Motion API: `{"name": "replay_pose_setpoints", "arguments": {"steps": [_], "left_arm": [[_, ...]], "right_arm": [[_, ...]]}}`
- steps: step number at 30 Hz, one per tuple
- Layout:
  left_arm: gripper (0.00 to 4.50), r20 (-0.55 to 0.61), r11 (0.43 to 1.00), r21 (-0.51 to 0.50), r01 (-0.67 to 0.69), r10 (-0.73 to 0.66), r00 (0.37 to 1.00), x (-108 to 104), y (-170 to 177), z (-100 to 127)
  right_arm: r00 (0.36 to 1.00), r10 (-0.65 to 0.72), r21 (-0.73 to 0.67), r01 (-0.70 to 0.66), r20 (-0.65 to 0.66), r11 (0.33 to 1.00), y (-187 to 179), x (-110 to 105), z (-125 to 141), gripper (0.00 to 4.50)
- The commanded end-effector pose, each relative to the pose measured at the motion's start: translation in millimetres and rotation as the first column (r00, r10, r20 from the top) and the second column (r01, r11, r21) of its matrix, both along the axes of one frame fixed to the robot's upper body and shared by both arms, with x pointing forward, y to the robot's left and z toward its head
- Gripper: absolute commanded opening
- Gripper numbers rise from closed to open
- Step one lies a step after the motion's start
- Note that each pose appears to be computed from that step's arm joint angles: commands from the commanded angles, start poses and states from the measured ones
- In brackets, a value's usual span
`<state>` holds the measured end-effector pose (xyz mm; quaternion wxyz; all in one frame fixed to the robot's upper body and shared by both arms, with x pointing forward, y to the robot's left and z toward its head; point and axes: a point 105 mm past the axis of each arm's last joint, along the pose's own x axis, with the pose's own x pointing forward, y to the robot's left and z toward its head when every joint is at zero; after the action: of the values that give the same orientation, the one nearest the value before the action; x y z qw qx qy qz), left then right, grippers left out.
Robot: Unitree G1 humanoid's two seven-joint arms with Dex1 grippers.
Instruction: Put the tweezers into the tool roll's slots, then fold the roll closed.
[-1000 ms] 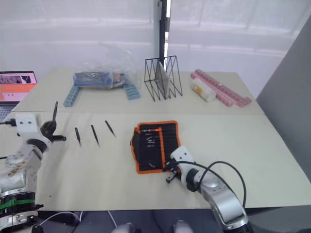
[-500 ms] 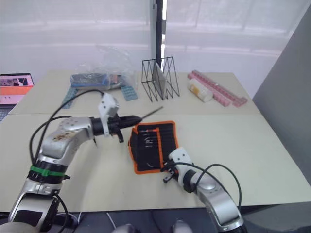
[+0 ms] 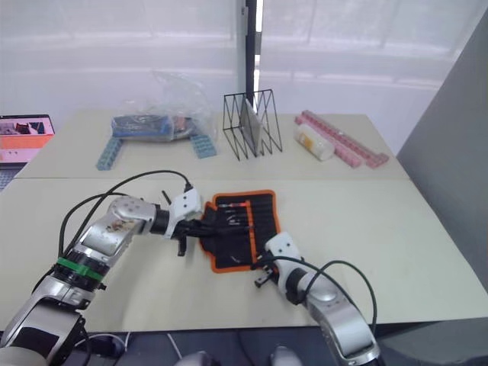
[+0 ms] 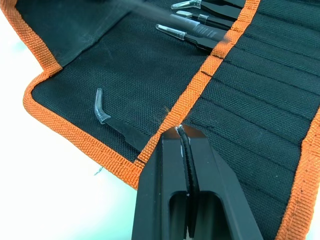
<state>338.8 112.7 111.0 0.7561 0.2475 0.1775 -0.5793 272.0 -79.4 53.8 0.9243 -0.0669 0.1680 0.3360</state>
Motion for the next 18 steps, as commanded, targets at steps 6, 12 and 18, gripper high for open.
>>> {"name": "replay_pose_setpoints", "arguments": {"steps": [6, 12, 18], "left_arm": [[0.05, 0.017, 0.998, 0.069, 0.004, -0.005, 1.0, 0.0, 9.9, 0.9], [0.05, 0.02, 0.994, 0.106, 0.017, -0.02, 1.0, -0.3, 10.3, -1.6], [0.05, 0.044, 0.99, 0.136, 0.047, -0.053, 0.998, 3.7, 2.9, 0.1]], "right_arm": [[0.992, -0.014, -0.047, 0.008, -0.126, 0.999, -1.7, -11.2, -33.1, 0.0], [0.991, -0.016, -0.042, 0.01, -0.131, 0.999, -0.3, -12.5, -33.9, 0.0], [0.991, -0.017, -0.039, 0.011, -0.136, 0.999, 0.8, -14.5, -35.1, 0.0]]}}
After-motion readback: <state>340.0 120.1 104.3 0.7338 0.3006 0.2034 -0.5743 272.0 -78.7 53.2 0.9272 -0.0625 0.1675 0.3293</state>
